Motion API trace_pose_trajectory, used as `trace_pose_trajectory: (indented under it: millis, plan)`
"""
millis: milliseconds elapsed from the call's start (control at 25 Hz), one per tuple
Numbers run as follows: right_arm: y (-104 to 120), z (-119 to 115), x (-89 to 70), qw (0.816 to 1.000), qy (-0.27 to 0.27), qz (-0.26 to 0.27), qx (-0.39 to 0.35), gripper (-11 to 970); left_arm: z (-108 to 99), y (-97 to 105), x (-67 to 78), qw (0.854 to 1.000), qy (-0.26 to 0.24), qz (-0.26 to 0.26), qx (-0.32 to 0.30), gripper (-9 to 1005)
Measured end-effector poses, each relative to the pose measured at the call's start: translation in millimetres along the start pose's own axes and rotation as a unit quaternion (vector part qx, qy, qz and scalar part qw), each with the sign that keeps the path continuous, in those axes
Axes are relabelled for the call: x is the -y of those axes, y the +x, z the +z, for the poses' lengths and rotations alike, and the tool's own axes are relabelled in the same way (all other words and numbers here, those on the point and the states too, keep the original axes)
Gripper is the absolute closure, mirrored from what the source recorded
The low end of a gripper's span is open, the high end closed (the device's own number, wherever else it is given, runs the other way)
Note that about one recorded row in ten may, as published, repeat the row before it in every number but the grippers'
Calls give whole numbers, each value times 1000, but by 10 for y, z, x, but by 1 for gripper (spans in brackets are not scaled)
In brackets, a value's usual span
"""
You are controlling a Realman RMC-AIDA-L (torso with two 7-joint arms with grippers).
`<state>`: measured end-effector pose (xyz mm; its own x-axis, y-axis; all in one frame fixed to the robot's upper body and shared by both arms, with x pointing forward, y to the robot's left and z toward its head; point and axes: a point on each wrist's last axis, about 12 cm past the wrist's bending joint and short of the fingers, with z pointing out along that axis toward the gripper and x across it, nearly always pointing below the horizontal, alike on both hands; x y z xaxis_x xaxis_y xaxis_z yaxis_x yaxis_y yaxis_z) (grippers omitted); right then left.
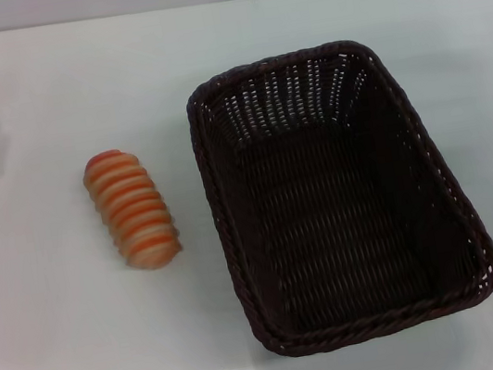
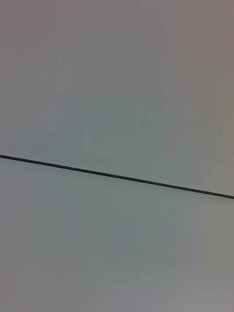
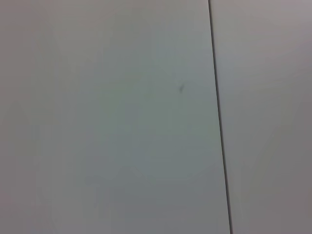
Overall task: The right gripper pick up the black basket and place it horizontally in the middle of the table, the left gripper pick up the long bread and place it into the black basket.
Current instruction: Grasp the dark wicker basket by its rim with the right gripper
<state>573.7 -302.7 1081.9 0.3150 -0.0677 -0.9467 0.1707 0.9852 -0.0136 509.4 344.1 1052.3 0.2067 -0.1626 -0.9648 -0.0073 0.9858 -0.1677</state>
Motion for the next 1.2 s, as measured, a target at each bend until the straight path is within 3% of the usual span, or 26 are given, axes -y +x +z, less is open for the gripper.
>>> trace_pose_trajectory:
  millis: [720, 960, 1080, 1200]
  plan:
    - [39, -10, -10, 1000, 0, 4, -17, 227, -21, 14, -5, 1000, 0, -3, -4, 150]
    - [109, 157, -101, 995, 1, 29, -96, 227, -37, 17, -9, 1000, -1, -3, -5, 150]
    - [76, 307, -136, 988, 1, 5, -152, 228, -49, 2, -20, 1000, -2, -3, -2, 150]
    - [-7, 355, -184, 987, -12, -4, -162, 228, -50, 2, -23, 1000, -2, -3, -2, 150]
